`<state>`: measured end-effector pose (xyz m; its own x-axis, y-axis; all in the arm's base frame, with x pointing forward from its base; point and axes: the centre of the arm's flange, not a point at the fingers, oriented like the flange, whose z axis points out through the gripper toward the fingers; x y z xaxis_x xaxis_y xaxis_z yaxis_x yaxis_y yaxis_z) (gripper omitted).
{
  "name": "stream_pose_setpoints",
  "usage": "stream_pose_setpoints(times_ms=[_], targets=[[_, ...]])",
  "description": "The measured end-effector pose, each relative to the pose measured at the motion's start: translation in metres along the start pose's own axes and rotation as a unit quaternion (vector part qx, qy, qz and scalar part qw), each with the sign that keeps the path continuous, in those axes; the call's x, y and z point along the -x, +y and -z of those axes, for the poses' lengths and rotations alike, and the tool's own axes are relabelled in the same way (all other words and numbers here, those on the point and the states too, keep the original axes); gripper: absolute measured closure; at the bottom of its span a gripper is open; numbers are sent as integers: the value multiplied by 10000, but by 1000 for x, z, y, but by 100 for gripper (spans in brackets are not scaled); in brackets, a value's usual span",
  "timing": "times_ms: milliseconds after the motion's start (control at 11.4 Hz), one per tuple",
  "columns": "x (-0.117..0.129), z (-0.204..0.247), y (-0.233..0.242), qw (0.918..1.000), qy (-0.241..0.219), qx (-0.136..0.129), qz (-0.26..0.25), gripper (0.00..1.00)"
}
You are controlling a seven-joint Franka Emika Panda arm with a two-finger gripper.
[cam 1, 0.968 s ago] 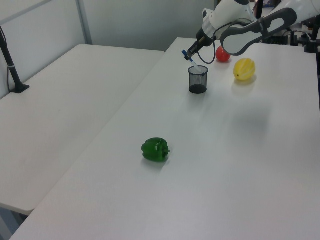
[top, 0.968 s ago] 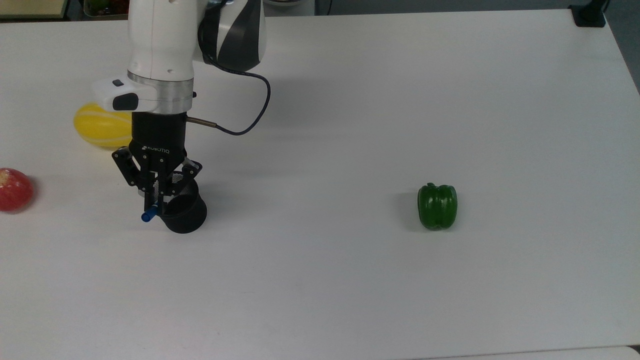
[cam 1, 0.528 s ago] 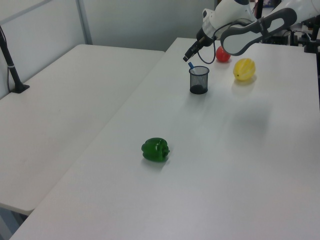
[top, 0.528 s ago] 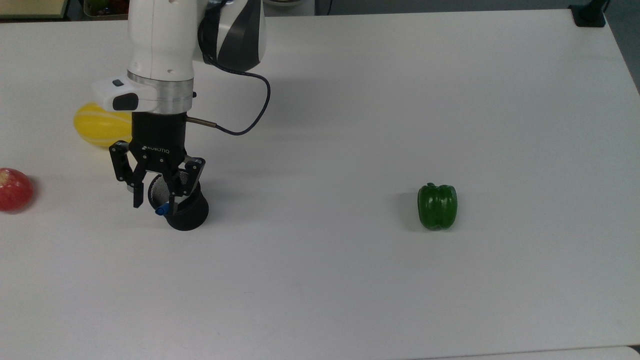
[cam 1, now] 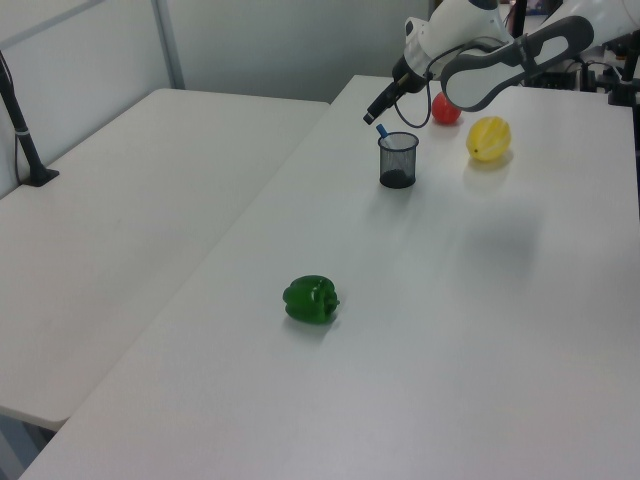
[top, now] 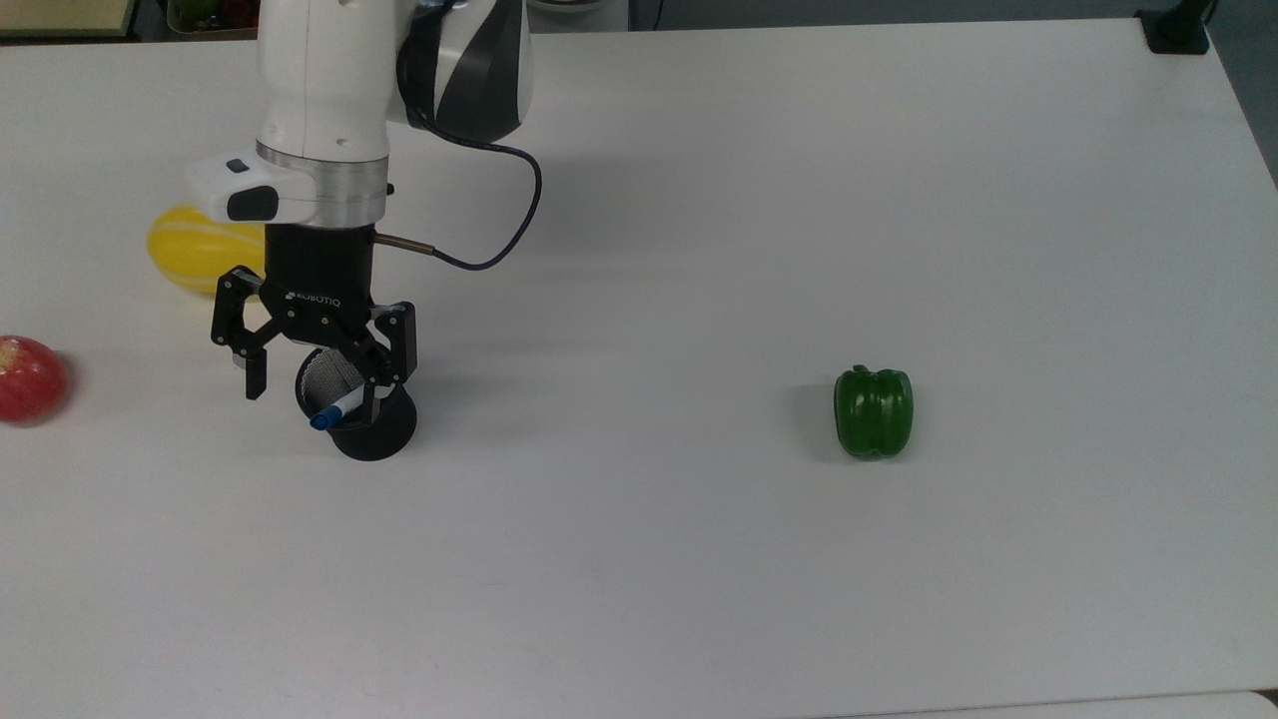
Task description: Place marker
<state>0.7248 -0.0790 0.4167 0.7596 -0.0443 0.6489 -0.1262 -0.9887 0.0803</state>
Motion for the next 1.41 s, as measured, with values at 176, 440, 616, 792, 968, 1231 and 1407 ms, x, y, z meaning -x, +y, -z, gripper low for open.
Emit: stream_pose_setpoints(times_ms=[176, 440, 616, 792, 968, 1231, 1407], targets=[[-5, 7, -18, 9999, 33, -87, 83, 0], [-18, 42, -62, 9980, -492, -224, 322, 0], [-22, 84, -83, 9928, -1073, -253, 467, 0], [-16, 121, -100, 9822, -1755, -250, 621, 0], [-9, 165, -116, 9692, -2318, -252, 790, 0], [4, 218, -120, 9492, -3000, -201, 931, 0], [10, 241, -112, 9388, -3312, -150, 934, 0]])
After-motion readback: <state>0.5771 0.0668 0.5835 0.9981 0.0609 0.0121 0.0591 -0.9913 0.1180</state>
